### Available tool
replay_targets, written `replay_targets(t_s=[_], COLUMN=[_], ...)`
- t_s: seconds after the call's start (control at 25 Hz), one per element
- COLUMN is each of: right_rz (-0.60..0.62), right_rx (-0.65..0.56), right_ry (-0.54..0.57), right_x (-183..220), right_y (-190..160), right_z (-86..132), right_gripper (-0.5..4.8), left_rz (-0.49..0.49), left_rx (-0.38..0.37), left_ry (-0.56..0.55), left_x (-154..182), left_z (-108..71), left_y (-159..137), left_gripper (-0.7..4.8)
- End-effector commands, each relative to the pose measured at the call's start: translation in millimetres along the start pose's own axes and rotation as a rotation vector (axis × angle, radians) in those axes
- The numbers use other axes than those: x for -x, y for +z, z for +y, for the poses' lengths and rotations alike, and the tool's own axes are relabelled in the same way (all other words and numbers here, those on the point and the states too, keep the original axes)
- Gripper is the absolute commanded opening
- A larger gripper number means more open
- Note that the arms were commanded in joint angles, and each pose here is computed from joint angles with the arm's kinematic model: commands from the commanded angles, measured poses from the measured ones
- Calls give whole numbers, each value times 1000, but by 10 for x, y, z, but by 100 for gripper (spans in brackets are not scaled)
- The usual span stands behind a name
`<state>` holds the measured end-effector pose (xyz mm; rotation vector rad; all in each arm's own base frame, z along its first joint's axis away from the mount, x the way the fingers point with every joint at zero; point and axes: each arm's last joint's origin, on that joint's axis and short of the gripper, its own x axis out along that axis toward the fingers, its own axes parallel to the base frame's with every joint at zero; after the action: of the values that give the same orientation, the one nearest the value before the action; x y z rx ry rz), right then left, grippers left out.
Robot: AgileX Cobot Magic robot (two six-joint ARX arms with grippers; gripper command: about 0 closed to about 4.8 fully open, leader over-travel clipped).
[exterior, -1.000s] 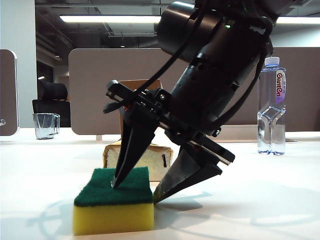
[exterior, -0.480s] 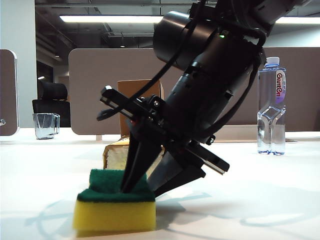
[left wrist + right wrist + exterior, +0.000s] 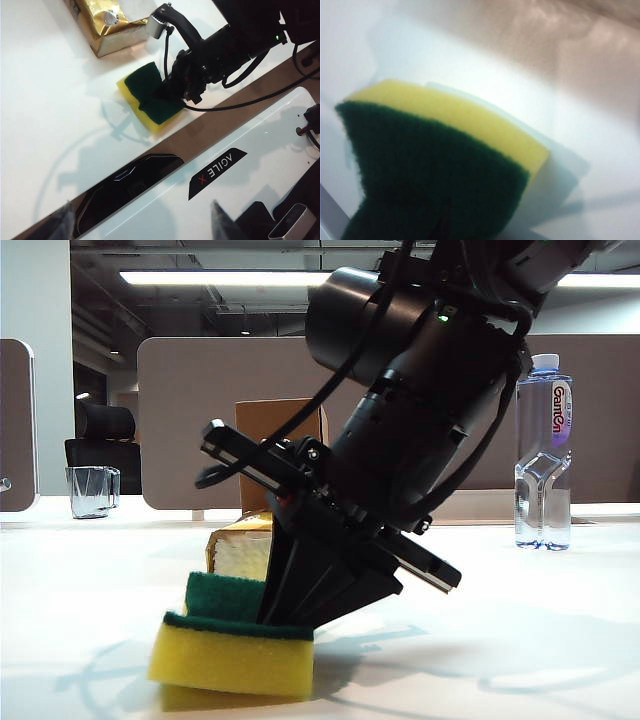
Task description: Move the sponge from left to right to wipe the table, avoiding obstacles on the table, and finally reaching the bottle of mineral water.
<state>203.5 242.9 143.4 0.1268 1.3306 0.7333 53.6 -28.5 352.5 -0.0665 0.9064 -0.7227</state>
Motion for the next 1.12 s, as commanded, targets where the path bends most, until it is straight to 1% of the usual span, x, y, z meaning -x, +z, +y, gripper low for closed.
replay_targets(t_s=[0.04, 0.2, 0.6, 0.96, 1.12], right_rz=[111, 135, 88, 46, 54], right_rx=[-50, -49, -83, -160, -173], right_ry=[-168, -215, -232, -275, -293], right_x=[-59, -41, 105, 368, 454], right_y=[-172, -195, -142, -306, -371], right_z=[-154, -204, -317, -652, -775], right_gripper=[-7, -7, -7, -7, -7], left_rz=[-10, -21, -42, -43, -43], left_rx=[-2, -8, -20, -20, -20], left_ry=[-3, -2, 3, 2, 3], left_x=[12, 32, 79, 79, 79], left_z=[-7, -18, -41, -41, -41], left_y=[6, 17, 39, 39, 39], left_gripper=[350, 350, 349, 350, 349])
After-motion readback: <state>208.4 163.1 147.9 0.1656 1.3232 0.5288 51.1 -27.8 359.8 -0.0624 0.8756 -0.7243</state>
